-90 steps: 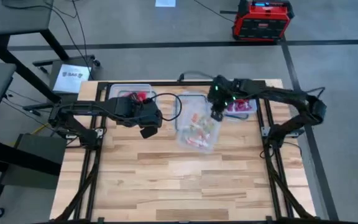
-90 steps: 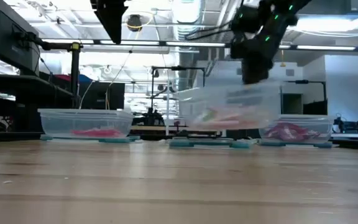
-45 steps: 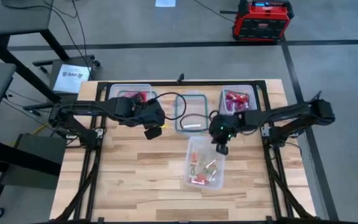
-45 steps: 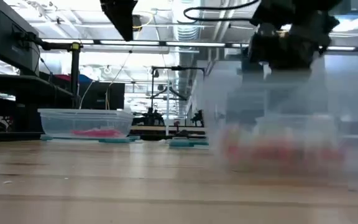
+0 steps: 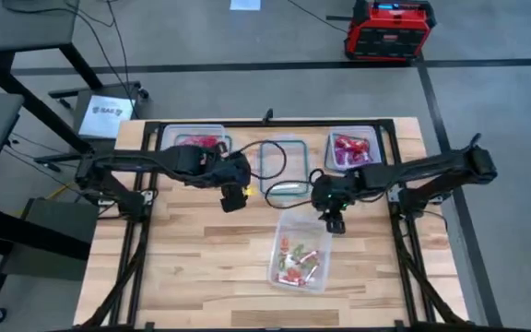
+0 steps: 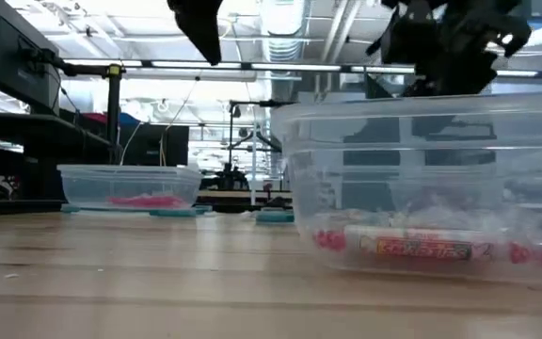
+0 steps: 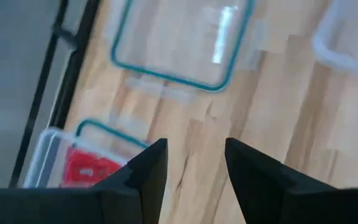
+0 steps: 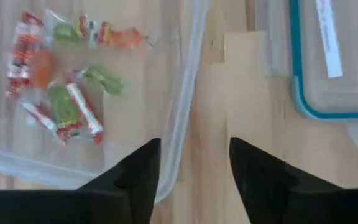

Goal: Sort candy
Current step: Close the center transparent bin

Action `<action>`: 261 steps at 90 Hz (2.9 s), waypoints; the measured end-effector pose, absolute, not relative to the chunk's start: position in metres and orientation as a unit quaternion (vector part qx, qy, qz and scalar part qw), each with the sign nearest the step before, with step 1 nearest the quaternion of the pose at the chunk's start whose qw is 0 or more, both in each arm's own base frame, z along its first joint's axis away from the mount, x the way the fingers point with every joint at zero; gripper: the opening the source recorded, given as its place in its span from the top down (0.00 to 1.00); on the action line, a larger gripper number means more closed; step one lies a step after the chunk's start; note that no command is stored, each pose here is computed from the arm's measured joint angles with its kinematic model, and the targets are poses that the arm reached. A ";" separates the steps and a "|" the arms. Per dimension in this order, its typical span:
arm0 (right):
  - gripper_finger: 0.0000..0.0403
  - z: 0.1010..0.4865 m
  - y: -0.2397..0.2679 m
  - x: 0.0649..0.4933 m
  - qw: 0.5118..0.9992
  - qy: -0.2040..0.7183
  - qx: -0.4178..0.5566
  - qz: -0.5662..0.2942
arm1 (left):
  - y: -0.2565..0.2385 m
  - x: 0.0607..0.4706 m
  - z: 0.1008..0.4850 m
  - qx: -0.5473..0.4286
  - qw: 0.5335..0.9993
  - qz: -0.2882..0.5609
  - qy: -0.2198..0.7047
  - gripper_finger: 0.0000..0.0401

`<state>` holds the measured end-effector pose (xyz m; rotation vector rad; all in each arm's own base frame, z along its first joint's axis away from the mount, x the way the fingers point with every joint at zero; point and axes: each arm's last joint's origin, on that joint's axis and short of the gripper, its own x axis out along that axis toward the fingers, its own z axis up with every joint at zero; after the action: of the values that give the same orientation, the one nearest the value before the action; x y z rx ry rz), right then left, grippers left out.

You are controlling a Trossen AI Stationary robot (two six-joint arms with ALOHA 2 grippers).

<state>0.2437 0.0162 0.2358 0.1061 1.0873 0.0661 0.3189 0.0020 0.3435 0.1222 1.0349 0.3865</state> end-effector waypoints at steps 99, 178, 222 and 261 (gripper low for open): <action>0.58 0.173 0.017 0.230 0.886 0.455 0.092 -0.016 | 0.062 0.392 0.140 0.198 0.814 -0.024 0.546 0.72; 0.58 0.213 0.010 0.234 0.912 0.409 0.007 -0.036 | 0.050 0.375 0.252 0.198 0.862 -0.021 0.467 1.00; 0.58 0.284 0.001 0.191 0.950 0.267 -0.145 -0.065 | 0.040 0.341 0.322 0.194 0.901 0.000 0.388 1.00; 0.58 0.285 -0.013 0.184 0.944 0.278 -0.148 -0.095 | 0.030 0.311 0.371 0.123 0.952 -0.052 0.275 1.00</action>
<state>0.1837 -0.0126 0.2853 -0.3006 0.5673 -0.1933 0.3106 0.0304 0.3710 0.2503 0.5593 -0.1049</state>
